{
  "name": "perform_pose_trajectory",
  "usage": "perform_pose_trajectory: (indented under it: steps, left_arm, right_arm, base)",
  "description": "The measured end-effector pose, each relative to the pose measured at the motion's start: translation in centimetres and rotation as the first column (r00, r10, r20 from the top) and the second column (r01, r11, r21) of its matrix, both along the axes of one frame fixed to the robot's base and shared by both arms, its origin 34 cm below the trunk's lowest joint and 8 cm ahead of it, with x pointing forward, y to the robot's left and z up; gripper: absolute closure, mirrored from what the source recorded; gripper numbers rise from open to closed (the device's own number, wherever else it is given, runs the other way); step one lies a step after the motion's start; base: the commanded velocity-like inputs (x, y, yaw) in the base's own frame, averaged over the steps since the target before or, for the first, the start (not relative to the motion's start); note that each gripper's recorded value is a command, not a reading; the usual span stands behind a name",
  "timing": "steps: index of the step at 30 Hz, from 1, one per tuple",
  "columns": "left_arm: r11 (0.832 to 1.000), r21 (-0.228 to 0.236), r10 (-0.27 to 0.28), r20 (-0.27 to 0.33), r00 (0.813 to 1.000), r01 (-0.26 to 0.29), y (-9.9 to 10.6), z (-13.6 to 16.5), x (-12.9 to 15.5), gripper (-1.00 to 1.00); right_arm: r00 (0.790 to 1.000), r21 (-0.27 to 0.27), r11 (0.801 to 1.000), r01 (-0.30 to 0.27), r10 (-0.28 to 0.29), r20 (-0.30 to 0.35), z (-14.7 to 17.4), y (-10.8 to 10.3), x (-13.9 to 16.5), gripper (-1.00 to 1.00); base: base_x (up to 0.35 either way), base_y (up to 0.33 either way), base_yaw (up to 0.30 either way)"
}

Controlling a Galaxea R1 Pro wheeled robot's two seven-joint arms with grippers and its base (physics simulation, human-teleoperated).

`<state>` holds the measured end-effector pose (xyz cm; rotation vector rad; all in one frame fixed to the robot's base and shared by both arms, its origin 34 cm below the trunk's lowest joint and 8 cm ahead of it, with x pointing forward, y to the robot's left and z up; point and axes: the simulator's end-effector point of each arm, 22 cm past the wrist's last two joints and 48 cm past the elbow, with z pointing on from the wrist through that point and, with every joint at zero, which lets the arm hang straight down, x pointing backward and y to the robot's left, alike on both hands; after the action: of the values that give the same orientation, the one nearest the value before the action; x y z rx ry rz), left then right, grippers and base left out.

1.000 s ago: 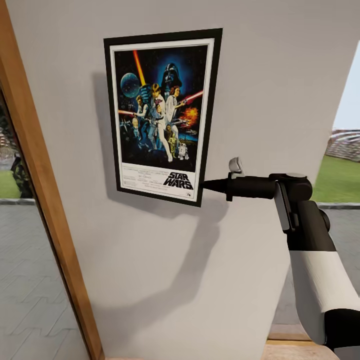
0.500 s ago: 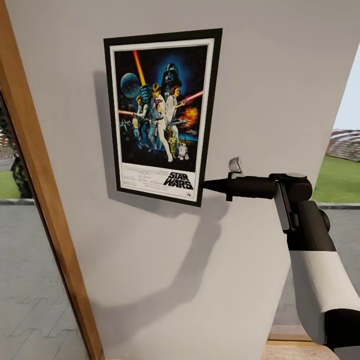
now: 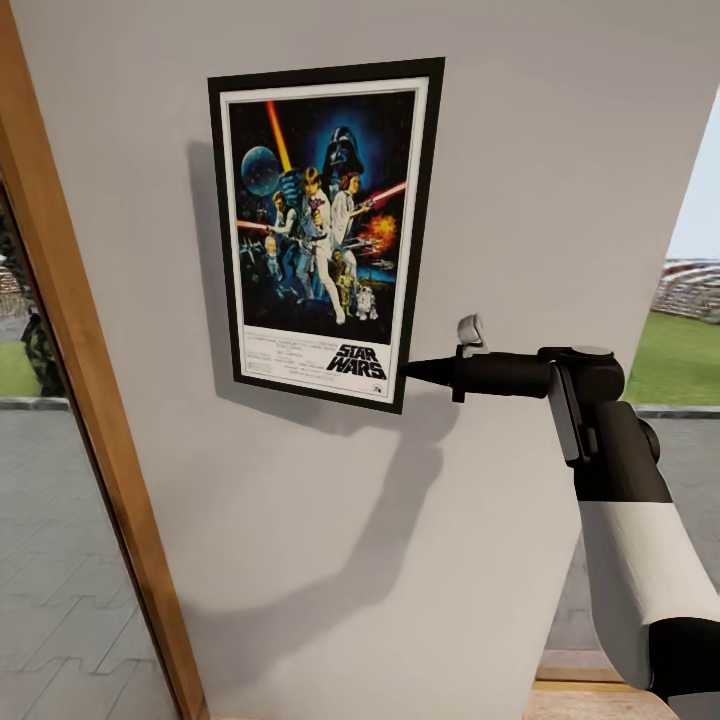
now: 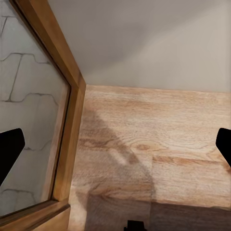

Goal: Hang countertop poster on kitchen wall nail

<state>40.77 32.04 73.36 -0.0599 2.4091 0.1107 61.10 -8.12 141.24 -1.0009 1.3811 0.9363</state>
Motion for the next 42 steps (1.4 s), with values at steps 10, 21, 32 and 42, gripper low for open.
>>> perform_pose_trajectory:
  steps: [10,21,32,42]
  left_arm:
    - [1.000,0.000,0.000,0.000,1.000,0.000,0.00,0.00,0.00,-1.00]
    - [1.000,0.000,0.000,0.002,1.000,0.000,0.00,0.06,0.04,-1.00]
    - [1.000,0.000,0.000,0.002,1.000,0.000,0.01,0.05,0.05,-1.00]
    - [1.000,0.000,0.000,0.002,1.000,0.000,0.01,0.05,0.06,-1.00]
  right_arm:
    - [1.000,0.000,1.000,0.000,0.000,0.000,0.00,0.00,0.00,1.00]
    - [1.000,0.000,1.000,0.000,0.000,0.000,0.02,0.00,-0.03,1.00]
    - [1.000,0.000,1.000,0.000,0.000,0.000,0.03,0.00,-0.01,1.00]
    - [1.000,0.000,1.000,0.000,0.000,0.000,0.00,0.00,0.00,1.00]
  base:
    - [0.000,0.000,0.000]
    - [0.108,0.000,0.000]
    - [0.026,0.001,0.000]
    - [0.139,0.021,0.000]
